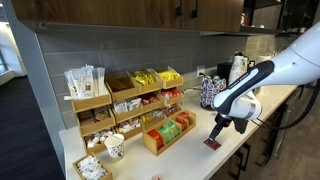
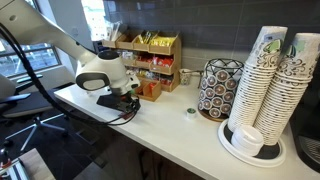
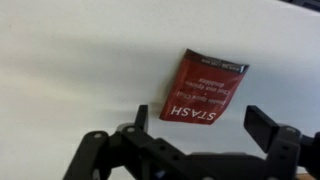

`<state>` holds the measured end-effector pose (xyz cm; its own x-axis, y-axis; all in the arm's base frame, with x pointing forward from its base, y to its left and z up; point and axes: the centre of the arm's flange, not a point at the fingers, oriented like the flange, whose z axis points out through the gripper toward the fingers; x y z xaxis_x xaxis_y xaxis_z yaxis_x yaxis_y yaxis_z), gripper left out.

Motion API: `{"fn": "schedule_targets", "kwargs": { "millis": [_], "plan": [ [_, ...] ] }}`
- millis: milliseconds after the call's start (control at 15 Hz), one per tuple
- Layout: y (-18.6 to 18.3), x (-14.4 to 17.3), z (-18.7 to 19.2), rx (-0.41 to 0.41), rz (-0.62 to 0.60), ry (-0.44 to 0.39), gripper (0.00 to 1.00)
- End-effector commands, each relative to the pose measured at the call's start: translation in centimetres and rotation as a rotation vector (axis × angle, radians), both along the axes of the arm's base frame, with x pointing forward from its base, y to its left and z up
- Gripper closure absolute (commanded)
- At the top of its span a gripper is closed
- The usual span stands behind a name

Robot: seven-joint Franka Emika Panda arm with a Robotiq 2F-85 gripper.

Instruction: Put the red sachet on the right side of the wooden stand at the front of the counter

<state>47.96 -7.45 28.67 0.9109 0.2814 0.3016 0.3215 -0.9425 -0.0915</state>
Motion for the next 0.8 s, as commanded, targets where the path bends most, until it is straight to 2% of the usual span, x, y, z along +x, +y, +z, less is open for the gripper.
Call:
{"fn": "schedule_targets", "kwargs": {
  "millis": [0, 133, 200, 533, 667, 733],
  "plan": [
    [-0.32, 0.86, -1.52, 0.001, 0.014, -0.014, 0.24],
    [-0.43, 0.94, -1.73, 0.0, 0.018, -0.014, 0.35],
    [-0.45, 0.98, -1.82, 0.001, 0.018, -0.015, 0.45],
    [-0.55, 1.08, -2.04, 0.002, 0.026, -0.016, 0.84],
    [-0.53, 1.02, -1.89, 0.004, 0.027, -0.02, 0.97],
    [-0.55, 1.0, -1.86, 0.006, 0.028, -0.021, 1.0]
  ]
}}
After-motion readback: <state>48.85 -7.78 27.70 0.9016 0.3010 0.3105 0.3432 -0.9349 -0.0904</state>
